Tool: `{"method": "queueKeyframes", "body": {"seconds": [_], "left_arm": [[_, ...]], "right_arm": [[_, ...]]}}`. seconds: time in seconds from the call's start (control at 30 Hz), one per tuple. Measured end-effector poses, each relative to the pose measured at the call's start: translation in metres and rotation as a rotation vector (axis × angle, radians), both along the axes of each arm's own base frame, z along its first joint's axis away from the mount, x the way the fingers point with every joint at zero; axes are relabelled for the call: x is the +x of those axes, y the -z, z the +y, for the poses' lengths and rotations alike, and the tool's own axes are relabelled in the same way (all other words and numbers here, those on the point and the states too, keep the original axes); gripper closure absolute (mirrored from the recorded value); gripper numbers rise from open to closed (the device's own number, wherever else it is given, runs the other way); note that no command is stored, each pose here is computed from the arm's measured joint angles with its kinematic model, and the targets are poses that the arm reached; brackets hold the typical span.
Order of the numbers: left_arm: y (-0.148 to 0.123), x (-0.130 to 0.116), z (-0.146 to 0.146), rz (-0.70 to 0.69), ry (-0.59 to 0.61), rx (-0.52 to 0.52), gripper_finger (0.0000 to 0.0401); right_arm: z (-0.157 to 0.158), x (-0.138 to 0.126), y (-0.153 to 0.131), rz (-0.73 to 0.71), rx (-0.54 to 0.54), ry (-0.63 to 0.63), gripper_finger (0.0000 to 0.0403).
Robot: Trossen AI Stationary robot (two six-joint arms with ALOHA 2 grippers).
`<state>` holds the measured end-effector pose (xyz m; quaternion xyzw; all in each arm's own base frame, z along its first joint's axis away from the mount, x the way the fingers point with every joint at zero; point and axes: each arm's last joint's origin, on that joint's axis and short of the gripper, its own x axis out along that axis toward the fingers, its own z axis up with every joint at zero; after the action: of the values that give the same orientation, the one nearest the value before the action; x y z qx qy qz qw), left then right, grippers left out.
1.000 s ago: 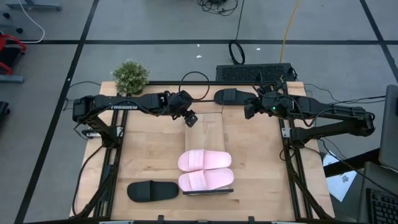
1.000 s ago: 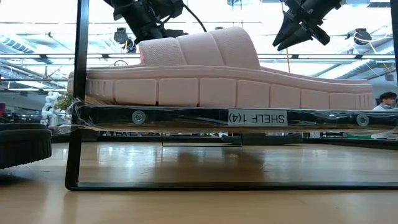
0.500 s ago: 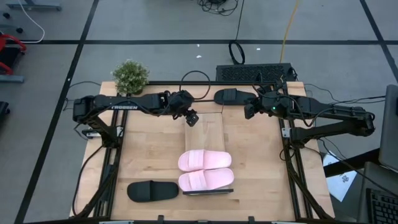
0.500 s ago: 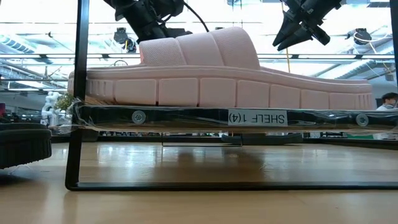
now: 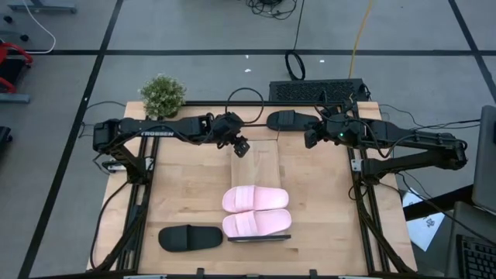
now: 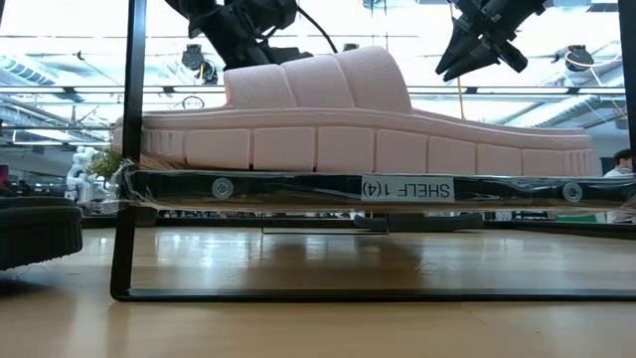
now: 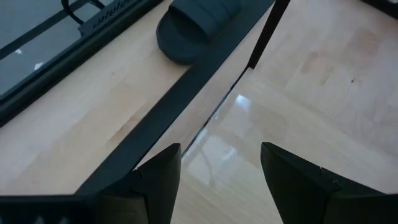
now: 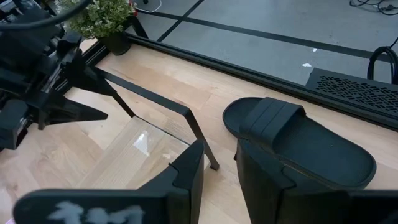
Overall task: Pick and place slides into the shelf
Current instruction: Adjust the shelf, then put the top black slipper on the shelf
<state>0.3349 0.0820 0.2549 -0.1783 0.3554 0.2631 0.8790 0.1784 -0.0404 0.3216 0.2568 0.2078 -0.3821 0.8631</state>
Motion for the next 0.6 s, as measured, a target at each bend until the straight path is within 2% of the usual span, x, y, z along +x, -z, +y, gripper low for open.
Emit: {"method": "queueKeyframes", "body": {"seconds": [0.13, 0.3, 0.47, 0.6], "left_arm": [[0.0, 0.0, -0.001, -0.01, -0.001, -0.028, 0.0171], [-0.007, -0.004, -0.006, -0.048, 0.031, -0.127, 0.0171], [-0.044, -0.016, -0.017, -0.139, 0.061, -0.139, 0.0171], [-0.081, -0.03, -0.029, -0.24, 0.095, -0.115, 0.0171]], "right_arm": [[0.0, 0.0, 0.0, 0.0, 0.0, 0.0, 0.0316], [0.0, 0.0, 0.0, 0.014, -0.007, -0.006, 0.0316], [-0.001, -0.003, 0.011, 0.099, -0.046, -0.004, 0.0316], [-0.007, -0.003, 0.04, 0.14, 0.025, -0.011, 0.0316]]}}
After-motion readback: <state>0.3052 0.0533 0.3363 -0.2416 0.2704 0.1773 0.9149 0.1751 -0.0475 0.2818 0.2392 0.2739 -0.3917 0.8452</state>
